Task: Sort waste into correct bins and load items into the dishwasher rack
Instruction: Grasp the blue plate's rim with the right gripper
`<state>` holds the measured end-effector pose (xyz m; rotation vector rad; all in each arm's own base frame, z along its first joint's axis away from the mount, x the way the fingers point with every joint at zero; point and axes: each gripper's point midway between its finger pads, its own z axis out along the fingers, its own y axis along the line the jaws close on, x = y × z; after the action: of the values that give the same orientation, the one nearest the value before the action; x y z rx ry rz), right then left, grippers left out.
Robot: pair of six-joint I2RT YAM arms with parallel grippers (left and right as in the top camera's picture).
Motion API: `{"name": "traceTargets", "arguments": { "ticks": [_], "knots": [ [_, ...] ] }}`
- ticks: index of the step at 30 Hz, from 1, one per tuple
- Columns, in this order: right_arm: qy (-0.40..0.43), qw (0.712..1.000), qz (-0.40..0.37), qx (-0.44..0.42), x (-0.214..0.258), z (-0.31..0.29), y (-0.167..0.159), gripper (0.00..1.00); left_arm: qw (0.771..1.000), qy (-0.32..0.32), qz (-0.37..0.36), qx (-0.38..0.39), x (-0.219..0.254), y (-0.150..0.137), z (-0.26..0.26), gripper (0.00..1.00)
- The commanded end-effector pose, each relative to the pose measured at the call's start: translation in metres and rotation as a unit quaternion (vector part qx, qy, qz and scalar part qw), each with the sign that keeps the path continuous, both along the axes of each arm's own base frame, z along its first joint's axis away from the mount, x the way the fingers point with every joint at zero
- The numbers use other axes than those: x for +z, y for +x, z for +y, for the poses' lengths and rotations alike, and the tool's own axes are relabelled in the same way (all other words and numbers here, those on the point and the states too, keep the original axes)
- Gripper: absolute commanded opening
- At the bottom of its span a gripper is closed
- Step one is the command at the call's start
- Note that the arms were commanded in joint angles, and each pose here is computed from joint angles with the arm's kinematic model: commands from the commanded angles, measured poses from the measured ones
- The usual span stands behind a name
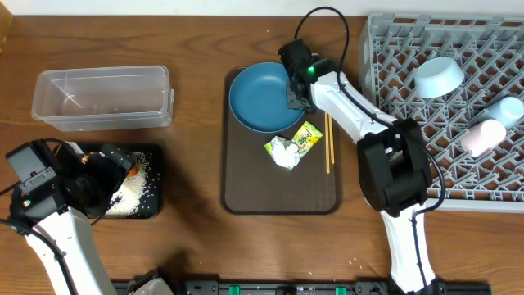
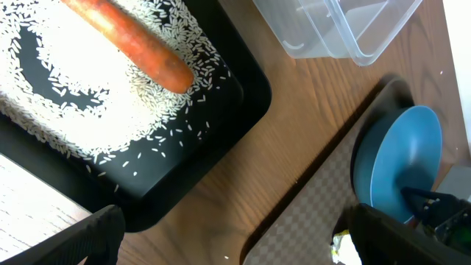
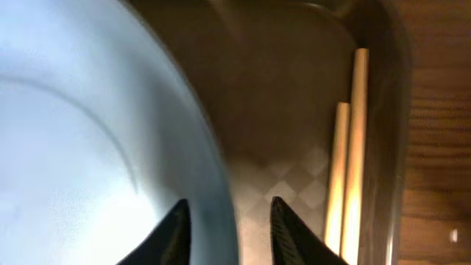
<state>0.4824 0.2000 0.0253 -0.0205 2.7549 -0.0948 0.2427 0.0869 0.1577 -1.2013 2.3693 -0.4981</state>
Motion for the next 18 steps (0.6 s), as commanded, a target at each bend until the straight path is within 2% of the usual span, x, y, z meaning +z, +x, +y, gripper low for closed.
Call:
{"name": "traceTargets", "arguments": {
  "ticks": [1, 9, 18],
  "knots": [
    [0.011, 1.0, -0.002, -0.005, 0.001, 0.002, 0.004, 0.17, 1.0, -0.002, -0.002, -0.002, 0.001, 0.0, 0.0, 0.98],
    [0.02, 1.0, -0.009, -0.005, 0.024, 0.005, 0.011, 0.01, 1.0, -0.002, -0.002, -0.002, 0.001, 0.0, 0.0, 0.98],
    [0.032, 0.999, -0.032, -0.021, 0.089, -0.006, 0.028, 0.01, 1.0, -0.002, -0.002, -0.002, 0.001, 0.0, 0.0, 0.98]
  ]
}}
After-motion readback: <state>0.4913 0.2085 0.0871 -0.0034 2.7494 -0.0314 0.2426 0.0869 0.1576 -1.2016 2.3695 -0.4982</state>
